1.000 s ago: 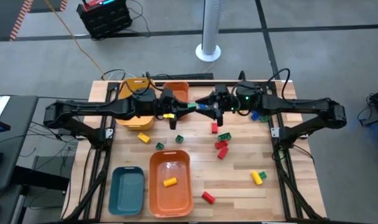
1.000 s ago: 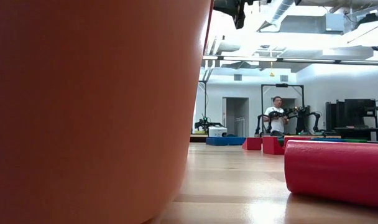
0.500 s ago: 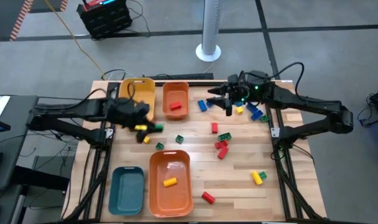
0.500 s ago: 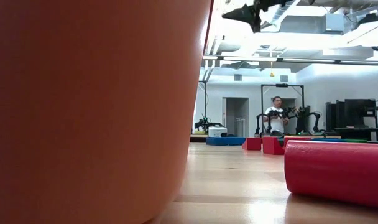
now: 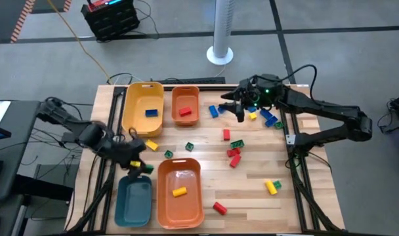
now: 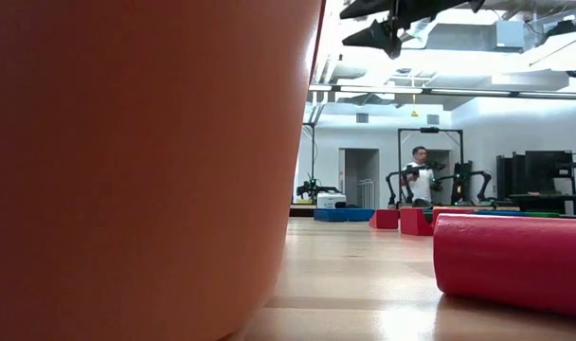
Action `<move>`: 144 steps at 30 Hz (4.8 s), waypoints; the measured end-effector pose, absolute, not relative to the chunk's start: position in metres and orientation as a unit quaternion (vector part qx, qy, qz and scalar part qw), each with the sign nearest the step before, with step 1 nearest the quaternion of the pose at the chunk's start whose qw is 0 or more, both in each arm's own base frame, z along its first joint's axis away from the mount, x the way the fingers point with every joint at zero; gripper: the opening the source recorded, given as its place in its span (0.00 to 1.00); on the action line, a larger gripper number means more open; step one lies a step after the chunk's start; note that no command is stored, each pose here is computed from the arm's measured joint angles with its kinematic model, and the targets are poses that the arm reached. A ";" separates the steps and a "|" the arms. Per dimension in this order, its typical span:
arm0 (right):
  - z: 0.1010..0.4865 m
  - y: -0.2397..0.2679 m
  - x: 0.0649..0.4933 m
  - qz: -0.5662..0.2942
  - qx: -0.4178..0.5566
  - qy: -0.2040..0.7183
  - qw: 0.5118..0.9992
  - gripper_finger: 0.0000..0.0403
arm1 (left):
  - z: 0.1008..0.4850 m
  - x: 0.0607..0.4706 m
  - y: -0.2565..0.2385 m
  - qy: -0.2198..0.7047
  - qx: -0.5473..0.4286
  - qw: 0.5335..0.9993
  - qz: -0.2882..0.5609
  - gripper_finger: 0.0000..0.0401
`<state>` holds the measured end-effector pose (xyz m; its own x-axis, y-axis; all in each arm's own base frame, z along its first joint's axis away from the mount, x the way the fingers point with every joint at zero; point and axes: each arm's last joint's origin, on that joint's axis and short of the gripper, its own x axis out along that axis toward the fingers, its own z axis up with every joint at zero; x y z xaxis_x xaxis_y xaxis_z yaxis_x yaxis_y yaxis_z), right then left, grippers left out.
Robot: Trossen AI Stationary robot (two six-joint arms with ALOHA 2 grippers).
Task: Sort blocks
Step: Put the green game piece into the blue bin
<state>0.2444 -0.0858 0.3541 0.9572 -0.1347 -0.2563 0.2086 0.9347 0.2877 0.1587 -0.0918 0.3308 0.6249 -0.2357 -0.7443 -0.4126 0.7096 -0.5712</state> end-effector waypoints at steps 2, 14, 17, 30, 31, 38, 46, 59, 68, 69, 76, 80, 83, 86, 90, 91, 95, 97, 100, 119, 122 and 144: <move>0.354 -0.086 0.244 -0.088 0.155 0.118 0.977 0.65 | 0.325 0.156 -0.103 0.452 -0.380 0.805 0.062 0.22; 0.354 -0.086 0.244 -0.089 0.150 0.121 0.977 0.65 | 0.285 0.158 -0.169 0.573 -0.386 0.718 0.087 0.22; 0.354 -0.086 0.244 -0.089 0.150 0.121 0.977 0.65 | 0.277 0.162 -0.182 0.583 -0.388 0.710 0.081 0.22; 0.354 -0.086 0.244 -0.089 0.150 0.121 0.977 0.65 | 0.226 0.168 -0.237 0.649 -0.343 0.676 0.064 0.22; 0.354 -0.086 0.244 -0.089 0.150 0.121 0.977 0.65 | 0.224 0.169 -0.239 0.652 -0.343 0.673 0.063 0.22; 0.355 -0.086 0.244 -0.088 0.148 0.115 0.978 0.65 | 0.214 0.172 -0.240 0.658 -0.345 0.663 0.094 0.22; 0.355 -0.086 0.244 -0.088 0.148 0.112 0.979 0.65 | 0.213 0.173 -0.235 0.661 -0.333 0.664 0.107 0.49; 0.359 -0.085 0.242 -0.090 0.141 0.141 0.976 0.65 | 0.246 0.173 -0.211 0.658 -0.392 0.636 0.092 0.50; 0.345 -0.109 0.222 -0.182 0.192 0.224 0.938 0.65 | 0.296 0.167 -0.157 0.573 -0.447 0.684 0.061 0.50; 0.343 -0.111 0.220 -0.192 0.199 0.236 0.932 0.65 | 0.301 0.168 -0.150 0.557 -0.454 0.693 0.059 0.50; 0.314 -0.112 0.223 -0.198 0.229 0.343 0.889 0.65 | 0.328 0.171 -0.094 0.423 -0.466 0.772 0.088 0.50; 0.284 -0.096 0.241 -0.158 0.221 0.404 0.873 0.65 | 0.335 0.174 -0.067 0.361 -0.448 0.808 0.130 0.50; 0.270 -0.077 0.256 -0.120 0.211 0.437 0.866 0.65 | 0.338 0.176 -0.052 0.333 -0.451 0.813 0.155 0.50; 0.259 -0.058 0.272 -0.084 0.193 0.452 0.867 0.65 | 0.339 0.181 -0.040 0.316 -0.448 0.819 0.169 0.50; 0.253 -0.039 0.295 -0.026 0.172 0.419 0.891 0.65 | 0.340 0.189 -0.026 0.310 -0.424 0.836 0.160 0.50; 0.251 -0.037 0.300 -0.015 0.179 0.413 0.893 0.65 | 0.340 0.190 -0.023 0.312 -0.420 0.837 0.158 0.50; 0.239 -0.037 0.304 -0.021 0.196 0.435 0.879 0.65 | 0.336 0.196 -0.008 0.326 -0.398 0.842 0.161 0.50; 0.238 -0.039 0.305 -0.025 0.197 0.435 0.878 0.65 | 0.333 0.201 -0.003 0.336 -0.388 0.845 0.150 0.50; 0.238 -0.038 0.305 -0.023 0.196 0.434 0.879 0.65 | 0.328 0.208 0.004 0.356 -0.367 0.850 0.128 0.50; 0.284 -0.030 0.282 -0.037 0.222 0.377 0.899 0.65 | 0.353 0.288 0.026 0.461 0.124 0.878 -0.040 0.50; 0.286 -0.027 0.279 -0.043 0.234 0.381 0.893 0.65 | 0.351 0.308 0.034 0.499 0.170 0.846 -0.074 0.50; 0.287 -0.015 0.280 -0.097 0.208 0.367 0.902 0.65 | 0.259 0.377 0.049 0.552 0.347 0.695 -0.303 0.50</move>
<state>0.2802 -0.0153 0.2874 0.7119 -0.0228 -0.7019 0.3279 0.8946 0.3035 0.3770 0.0494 0.2593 0.2077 -0.0384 -0.9774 0.8047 0.5748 0.1484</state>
